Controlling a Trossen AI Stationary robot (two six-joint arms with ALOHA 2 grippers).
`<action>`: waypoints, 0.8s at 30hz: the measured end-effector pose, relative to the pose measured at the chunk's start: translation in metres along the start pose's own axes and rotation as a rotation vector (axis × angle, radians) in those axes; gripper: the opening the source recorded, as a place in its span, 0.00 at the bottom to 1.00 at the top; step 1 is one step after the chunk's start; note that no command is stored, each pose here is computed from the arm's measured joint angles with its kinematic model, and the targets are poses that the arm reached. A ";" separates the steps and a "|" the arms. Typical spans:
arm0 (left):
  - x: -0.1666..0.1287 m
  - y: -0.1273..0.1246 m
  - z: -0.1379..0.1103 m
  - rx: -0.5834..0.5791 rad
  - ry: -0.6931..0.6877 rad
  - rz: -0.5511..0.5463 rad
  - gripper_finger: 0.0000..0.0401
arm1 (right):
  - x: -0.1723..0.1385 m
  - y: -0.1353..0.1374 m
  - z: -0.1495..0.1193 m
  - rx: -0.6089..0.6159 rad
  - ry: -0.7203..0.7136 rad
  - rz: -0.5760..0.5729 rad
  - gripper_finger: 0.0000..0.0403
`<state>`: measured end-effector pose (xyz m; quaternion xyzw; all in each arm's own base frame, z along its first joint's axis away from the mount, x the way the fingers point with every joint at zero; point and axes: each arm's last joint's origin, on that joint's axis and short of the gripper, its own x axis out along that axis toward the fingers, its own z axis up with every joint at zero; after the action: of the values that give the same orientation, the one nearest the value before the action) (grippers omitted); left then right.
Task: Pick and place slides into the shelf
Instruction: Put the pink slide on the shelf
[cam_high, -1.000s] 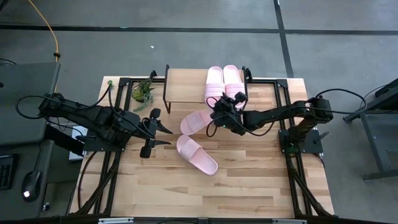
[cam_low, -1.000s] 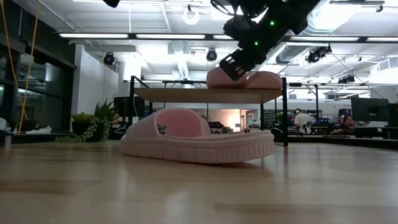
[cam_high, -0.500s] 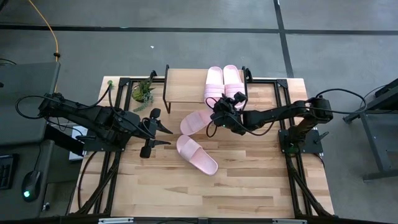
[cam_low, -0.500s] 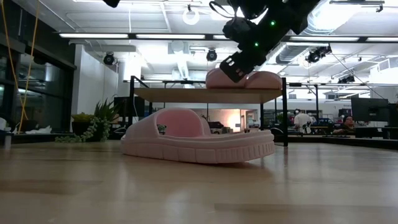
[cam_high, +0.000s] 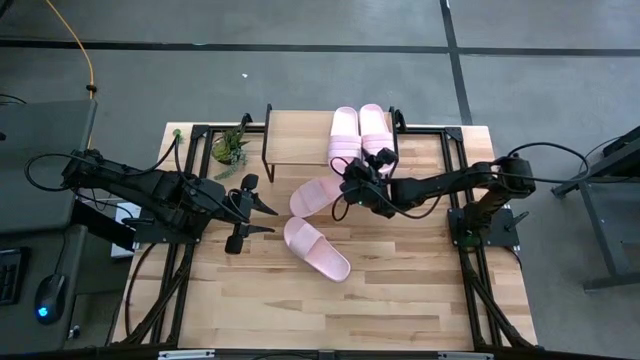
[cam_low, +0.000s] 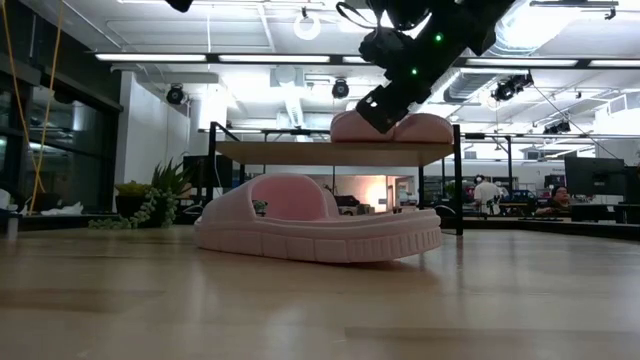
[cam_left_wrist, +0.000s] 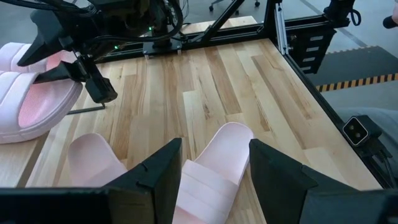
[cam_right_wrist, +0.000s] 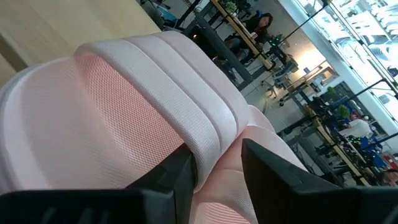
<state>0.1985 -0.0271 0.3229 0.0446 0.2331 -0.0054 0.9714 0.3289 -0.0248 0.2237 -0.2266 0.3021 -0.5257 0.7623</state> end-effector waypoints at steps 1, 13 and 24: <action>0.000 0.000 0.000 0.000 0.000 0.000 0.42 | -0.001 -0.001 0.000 -0.001 -0.001 -0.005 0.29; 0.000 0.000 0.000 0.000 0.000 0.000 0.42 | -0.016 -0.005 0.005 0.040 -0.036 0.043 0.30; 0.000 0.000 0.000 -0.002 0.000 0.000 0.42 | -0.009 -0.007 0.003 0.060 -0.012 0.079 0.30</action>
<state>0.1985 -0.0271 0.3230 0.0437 0.2331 -0.0051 0.9715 0.3237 -0.0190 0.2321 -0.1945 0.2901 -0.5025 0.7909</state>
